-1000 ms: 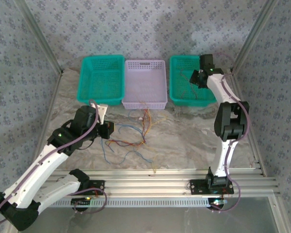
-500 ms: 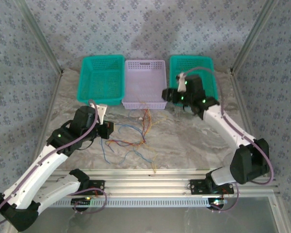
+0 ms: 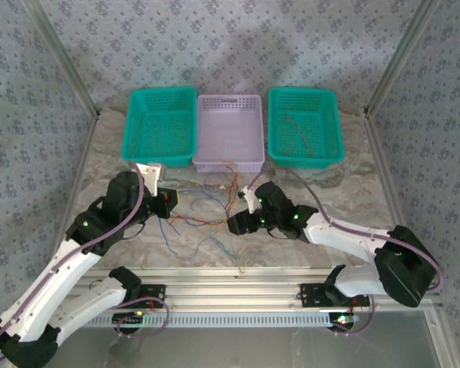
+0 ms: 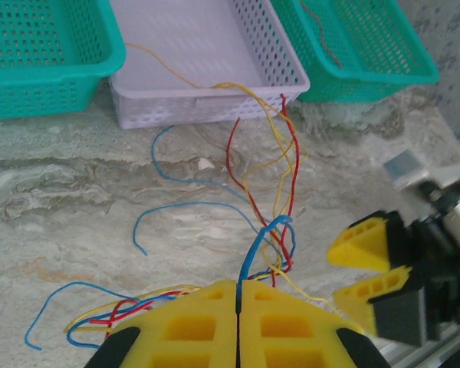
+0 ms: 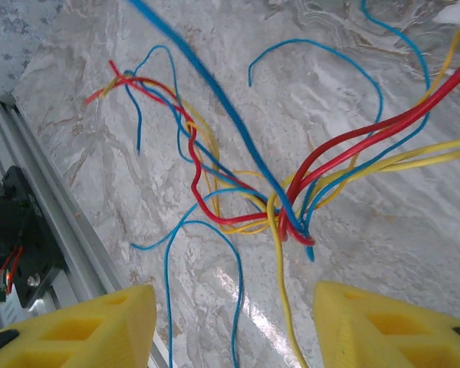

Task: Untangle the cables

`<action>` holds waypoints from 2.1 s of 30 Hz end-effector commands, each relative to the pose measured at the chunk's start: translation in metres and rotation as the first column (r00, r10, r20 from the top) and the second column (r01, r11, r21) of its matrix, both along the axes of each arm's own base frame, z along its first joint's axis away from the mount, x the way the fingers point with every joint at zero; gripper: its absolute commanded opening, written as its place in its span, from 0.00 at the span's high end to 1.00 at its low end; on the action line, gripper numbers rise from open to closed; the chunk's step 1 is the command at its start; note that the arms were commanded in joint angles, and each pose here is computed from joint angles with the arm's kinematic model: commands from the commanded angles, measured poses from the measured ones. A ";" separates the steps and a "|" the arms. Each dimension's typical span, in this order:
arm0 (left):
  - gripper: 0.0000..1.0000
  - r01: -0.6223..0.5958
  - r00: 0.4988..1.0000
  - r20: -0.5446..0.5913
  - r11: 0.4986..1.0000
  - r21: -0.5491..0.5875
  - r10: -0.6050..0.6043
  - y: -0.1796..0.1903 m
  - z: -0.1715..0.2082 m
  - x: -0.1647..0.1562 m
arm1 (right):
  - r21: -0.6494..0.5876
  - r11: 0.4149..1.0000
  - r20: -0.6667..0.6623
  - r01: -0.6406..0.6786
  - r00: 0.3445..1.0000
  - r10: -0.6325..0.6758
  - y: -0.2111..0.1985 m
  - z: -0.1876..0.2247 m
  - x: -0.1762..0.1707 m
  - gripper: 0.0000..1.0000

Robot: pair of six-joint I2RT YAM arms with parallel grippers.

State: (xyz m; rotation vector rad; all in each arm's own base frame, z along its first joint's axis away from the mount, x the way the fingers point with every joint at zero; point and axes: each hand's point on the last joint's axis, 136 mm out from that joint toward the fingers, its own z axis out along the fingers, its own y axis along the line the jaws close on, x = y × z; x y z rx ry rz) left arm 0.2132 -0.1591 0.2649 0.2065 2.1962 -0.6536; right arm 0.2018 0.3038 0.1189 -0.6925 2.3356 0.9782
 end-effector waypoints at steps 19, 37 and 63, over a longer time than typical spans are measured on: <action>1.00 -0.084 0.989 0.104 0.974 -0.210 0.108 0.008 0.053 -0.002 | -0.113 0.983 0.200 0.143 0.972 -0.119 0.002 -0.018 0.028 1.00; 1.00 -0.299 0.943 0.154 0.954 -0.005 0.296 0.060 0.060 0.005 | -0.145 0.841 0.127 0.521 0.853 -0.506 -0.154 -0.007 0.059 1.00; 1.00 -0.152 0.943 0.270 0.973 -0.171 0.194 0.038 0.102 -0.003 | 0.187 0.775 0.180 0.603 0.755 -0.631 -0.193 0.066 0.056 1.00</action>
